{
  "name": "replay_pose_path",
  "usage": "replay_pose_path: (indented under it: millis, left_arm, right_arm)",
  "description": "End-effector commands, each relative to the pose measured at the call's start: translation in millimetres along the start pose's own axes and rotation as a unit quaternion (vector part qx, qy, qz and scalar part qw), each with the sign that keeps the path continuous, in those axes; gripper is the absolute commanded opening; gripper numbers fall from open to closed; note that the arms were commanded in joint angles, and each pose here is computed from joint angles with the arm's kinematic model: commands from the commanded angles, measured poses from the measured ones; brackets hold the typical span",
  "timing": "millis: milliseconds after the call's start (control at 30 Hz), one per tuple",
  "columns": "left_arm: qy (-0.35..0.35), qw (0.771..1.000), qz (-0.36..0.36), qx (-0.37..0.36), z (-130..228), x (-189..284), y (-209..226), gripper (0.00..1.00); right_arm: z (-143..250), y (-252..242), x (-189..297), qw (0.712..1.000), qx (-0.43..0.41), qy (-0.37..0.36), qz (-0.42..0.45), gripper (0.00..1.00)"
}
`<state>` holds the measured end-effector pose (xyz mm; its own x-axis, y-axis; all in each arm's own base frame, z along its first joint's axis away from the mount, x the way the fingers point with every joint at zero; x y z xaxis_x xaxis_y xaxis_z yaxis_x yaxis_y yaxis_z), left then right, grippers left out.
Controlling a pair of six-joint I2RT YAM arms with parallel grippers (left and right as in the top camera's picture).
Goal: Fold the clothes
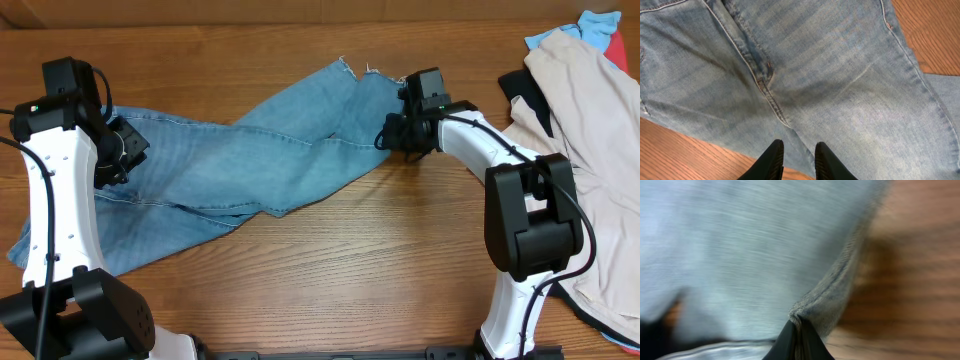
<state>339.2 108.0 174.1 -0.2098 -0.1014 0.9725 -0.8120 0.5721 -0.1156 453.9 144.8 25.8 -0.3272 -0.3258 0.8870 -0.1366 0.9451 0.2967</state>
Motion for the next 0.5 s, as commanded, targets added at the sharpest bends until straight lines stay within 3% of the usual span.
replay_pose_path:
  millis: [0, 167, 300, 333, 400, 433, 467]
  left_arm:
    - [-0.01, 1.0, 0.011, -0.011, -4.0, 5.7, -5.9, 0.25]
    - [-0.01, 1.0, 0.011, -0.011, -4.3, 5.7, -6.1, 0.25]
    - [-0.01, 1.0, 0.01, -0.011, -4.1, 5.7, -5.8, 0.25]
    - [-0.009, 1.0, 0.01, -0.012, -3.9, 5.7, -5.7, 0.25]
    - [-0.009, 1.0, 0.01, -0.013, -3.9, 5.7, -5.6, 0.25]
    - [-0.009, 1.0, 0.01, -0.013, -3.8, 5.7, -5.6, 0.25]
    - [-0.009, 1.0, 0.01, -0.013, -3.9, 5.7, -5.6, 0.25]
  right_arm:
    - [-51.8, 73.6, 47.4, 0.988, 0.101, -0.078, -0.089, 0.04]
    - [-102.9, 180.1, 117.1, 0.941, 0.233, -0.184, -0.163, 0.04]
    - [-126.8, 242.9, 155.9, 0.894, 0.289, -0.277, -0.2, 0.06]
    - [-129.5, 251.8, 160.6, 0.886, 0.295, -0.293, -0.205, 0.14]
    - [-131.2, 260.6, 162.7, 0.879, 0.3, -0.307, -0.205, 0.21]
    - [-131.5, 259.6, 160.7, 0.882, 0.298, -0.307, -0.199, 0.33]
    - [-131.7, 254.6, 156.8, 0.888, 0.292, -0.302, -0.186, 0.59]
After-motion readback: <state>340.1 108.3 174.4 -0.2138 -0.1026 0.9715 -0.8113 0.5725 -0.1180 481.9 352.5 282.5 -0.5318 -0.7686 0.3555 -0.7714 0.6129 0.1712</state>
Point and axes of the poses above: each gripper's point midway between its finger pads, its own x axis back along the fingers, its own y axis along the line the jaws close on, z = x × y, the point moved 1 cm from there along x, back along the fingers, and after that the axes turned 9 degrees about x, right-handed, at the moved point
